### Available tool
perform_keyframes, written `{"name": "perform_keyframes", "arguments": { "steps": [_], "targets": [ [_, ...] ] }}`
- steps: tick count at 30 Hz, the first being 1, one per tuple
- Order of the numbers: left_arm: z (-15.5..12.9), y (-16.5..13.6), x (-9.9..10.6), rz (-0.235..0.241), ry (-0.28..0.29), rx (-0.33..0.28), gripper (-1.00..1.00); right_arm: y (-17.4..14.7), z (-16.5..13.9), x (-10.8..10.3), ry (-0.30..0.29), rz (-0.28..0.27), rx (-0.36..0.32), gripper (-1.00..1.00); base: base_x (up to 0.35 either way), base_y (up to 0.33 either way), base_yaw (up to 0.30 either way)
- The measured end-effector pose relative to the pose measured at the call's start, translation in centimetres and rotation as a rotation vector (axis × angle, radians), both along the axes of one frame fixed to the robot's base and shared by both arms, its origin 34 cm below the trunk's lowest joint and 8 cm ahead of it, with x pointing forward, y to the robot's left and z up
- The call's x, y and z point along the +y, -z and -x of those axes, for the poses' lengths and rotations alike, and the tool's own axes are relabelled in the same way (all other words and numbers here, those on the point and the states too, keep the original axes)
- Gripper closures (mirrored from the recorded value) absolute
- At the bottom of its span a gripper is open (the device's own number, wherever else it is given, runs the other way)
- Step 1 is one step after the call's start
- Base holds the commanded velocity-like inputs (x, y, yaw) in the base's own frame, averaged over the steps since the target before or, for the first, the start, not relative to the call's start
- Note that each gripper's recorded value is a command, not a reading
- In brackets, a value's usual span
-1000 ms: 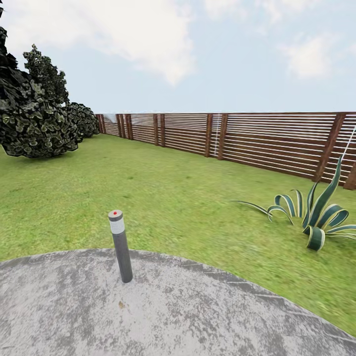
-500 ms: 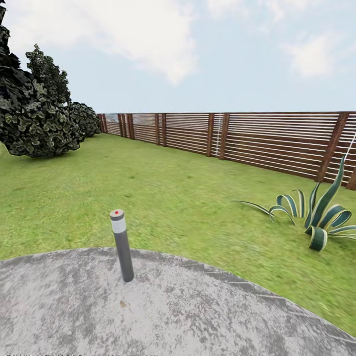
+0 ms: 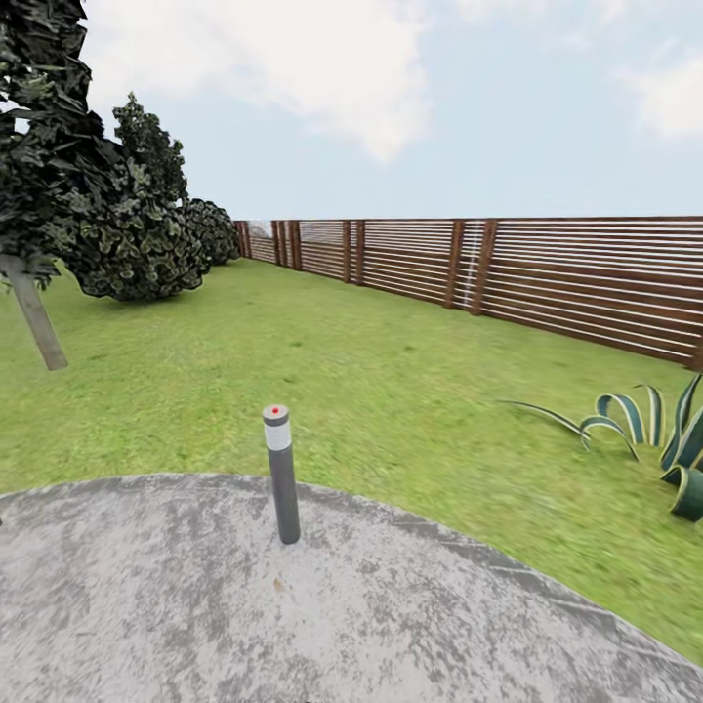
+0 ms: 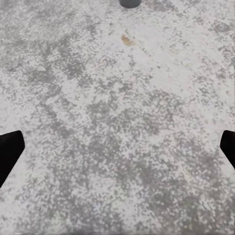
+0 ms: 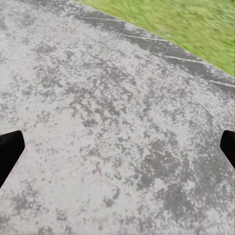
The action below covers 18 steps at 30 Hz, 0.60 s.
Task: In the garden, pick up the pesticide atomizer on the floor and spray pesticide onto both trees until each tree trunk is fully covered.
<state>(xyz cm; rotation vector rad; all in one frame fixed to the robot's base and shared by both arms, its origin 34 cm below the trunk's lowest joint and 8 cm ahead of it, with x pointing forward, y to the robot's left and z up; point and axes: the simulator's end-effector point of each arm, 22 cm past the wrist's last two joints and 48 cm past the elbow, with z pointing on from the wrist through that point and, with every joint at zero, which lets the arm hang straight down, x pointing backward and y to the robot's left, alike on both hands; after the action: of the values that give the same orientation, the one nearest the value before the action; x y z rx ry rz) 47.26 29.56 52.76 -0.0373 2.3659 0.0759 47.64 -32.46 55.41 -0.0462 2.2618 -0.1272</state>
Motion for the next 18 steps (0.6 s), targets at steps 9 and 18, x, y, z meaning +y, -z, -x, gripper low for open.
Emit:
{"name": "perform_keyframes", "arguments": {
  "steps": [9,18],
  "targets": [
    [0.04,0.03,-0.03,0.001,-0.001,0.001,-1.0,-0.16,-0.13,0.04,-0.002,0.0,-0.01,-1.0,0.0,0.298,0.277],
    [0.02,0.02,0.02,0.0,-0.001,0.001,-1.0,-0.2,-0.16,0.07,-0.003,0.0,-0.013,-1.0,0.0,0.304,0.278]
  ]
}}
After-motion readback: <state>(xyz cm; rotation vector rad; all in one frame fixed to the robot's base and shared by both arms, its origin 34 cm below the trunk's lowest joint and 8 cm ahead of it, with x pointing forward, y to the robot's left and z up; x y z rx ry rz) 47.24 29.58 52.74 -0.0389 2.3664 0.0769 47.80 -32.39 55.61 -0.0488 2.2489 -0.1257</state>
